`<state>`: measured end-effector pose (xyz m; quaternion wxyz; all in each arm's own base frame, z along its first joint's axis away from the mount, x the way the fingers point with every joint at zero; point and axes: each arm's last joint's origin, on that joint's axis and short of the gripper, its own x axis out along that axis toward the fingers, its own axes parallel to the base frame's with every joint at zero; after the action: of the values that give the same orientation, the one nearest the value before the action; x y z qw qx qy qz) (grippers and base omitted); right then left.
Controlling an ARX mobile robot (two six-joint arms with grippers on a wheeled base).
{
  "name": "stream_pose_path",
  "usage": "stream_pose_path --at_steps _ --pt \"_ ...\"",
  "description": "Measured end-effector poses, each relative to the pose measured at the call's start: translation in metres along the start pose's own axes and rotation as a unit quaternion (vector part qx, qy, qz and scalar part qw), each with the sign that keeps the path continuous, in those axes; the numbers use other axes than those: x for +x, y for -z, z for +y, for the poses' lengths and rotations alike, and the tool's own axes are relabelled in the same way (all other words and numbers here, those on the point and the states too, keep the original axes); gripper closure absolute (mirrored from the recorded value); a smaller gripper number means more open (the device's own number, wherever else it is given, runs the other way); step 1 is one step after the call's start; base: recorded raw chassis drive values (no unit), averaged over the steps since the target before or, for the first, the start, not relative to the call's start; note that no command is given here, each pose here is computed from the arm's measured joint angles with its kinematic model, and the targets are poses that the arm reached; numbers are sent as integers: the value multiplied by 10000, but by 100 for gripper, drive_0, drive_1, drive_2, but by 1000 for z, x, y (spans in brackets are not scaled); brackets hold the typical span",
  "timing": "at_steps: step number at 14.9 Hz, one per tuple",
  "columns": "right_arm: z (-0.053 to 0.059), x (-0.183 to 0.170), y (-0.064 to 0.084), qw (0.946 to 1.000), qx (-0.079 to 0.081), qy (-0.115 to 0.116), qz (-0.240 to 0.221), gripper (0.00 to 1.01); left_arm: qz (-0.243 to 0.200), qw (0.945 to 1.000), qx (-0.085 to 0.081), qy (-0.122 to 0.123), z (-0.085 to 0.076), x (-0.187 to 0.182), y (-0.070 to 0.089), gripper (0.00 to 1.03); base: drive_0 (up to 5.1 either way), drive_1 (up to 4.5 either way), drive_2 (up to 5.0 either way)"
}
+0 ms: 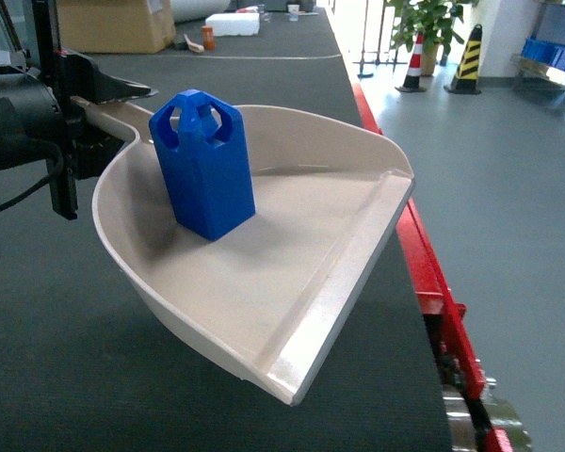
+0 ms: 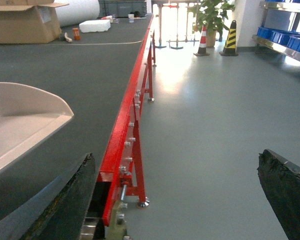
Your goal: Place part in tray to right shelf
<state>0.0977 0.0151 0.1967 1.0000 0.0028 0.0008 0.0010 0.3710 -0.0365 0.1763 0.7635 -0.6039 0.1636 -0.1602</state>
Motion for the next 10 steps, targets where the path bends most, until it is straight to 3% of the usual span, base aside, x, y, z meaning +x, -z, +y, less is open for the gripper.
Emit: stream_pose_path --at_steps 10 --pt "0 0 0 10000 -1 0 4 3 1 10000 5 13 -1 0 0 88 493 -324 -147"
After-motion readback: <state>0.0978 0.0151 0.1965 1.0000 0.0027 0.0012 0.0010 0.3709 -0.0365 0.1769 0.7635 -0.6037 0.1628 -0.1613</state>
